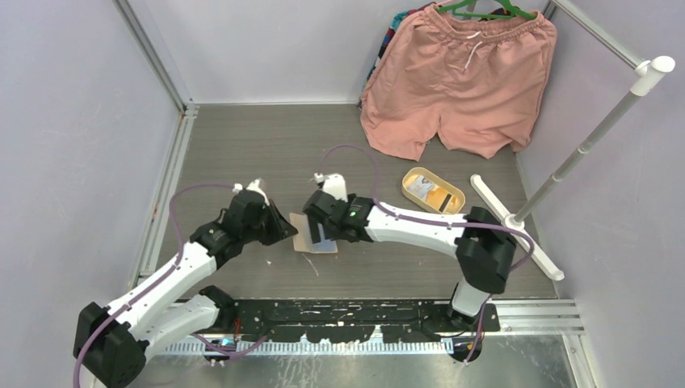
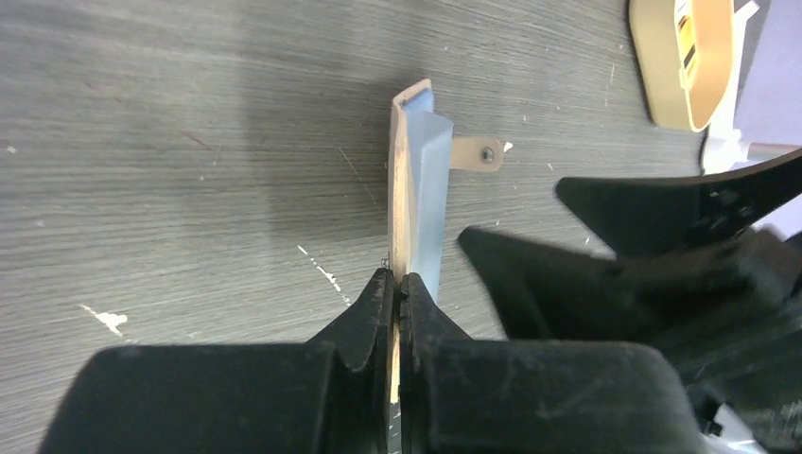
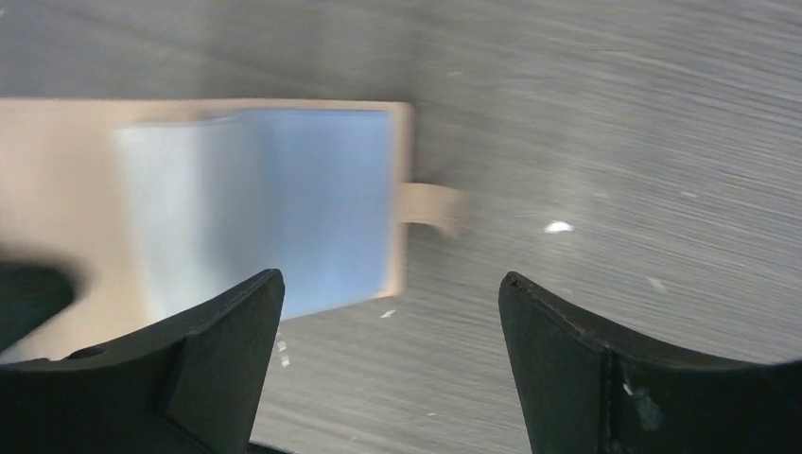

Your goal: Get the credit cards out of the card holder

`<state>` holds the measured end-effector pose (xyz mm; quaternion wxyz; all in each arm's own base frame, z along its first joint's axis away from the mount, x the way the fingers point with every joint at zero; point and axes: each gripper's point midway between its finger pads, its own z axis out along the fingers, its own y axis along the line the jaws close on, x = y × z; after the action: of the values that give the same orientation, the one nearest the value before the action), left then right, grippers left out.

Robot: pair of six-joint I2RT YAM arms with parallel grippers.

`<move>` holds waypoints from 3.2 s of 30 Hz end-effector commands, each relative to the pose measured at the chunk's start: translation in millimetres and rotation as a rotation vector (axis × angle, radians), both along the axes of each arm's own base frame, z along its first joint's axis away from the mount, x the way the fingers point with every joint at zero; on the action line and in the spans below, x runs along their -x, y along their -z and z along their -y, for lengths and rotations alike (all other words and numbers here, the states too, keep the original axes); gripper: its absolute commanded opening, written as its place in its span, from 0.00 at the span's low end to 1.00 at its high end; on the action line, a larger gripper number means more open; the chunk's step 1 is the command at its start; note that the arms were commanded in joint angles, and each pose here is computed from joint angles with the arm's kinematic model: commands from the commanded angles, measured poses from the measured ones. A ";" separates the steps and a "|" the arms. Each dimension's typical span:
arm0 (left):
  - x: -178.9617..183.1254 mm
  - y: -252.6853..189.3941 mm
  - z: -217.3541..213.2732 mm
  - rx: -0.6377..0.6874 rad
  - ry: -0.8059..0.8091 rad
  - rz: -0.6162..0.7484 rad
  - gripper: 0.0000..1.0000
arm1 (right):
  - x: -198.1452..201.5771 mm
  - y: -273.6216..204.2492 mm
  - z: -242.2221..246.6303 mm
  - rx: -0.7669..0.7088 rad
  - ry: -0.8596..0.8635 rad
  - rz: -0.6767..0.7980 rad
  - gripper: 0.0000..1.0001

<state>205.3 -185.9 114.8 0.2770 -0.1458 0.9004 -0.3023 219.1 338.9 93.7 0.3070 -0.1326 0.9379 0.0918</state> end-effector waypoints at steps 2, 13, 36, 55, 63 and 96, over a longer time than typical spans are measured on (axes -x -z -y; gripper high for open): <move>1.0 -18.6 -10.4 -0.180 0.117 -0.012 0.00 | -33.1 -41.3 64.5 -0.053 0.268 0.165 0.90; -9.2 -40.8 -10.9 -0.351 0.182 -0.011 0.00 | -30.0 -44.2 69.0 -0.128 0.220 0.159 0.90; 10.5 69.0 -33.1 -0.271 -0.018 -0.035 0.00 | 25.8 -76.2 -88.8 -1.006 -0.197 -0.246 0.84; 31.8 119.8 -50.1 -0.342 -0.030 -0.141 0.00 | 45.6 47.7 -90.4 -0.697 -0.010 -0.520 0.83; 37.5 129.7 -53.9 -0.352 -0.032 -0.164 0.00 | 53.3 54.9 -91.7 -0.641 -0.003 -0.526 0.83; 42.7 132.4 -51.3 -0.342 -0.015 -0.189 0.00 | 47.8 18.9 -76.5 -1.121 -0.085 -0.254 0.29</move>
<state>194.2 -156.9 15.4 0.2709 -0.1418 0.9339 -0.1851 172.5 405.0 37.1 0.1796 0.0401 0.8190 0.5434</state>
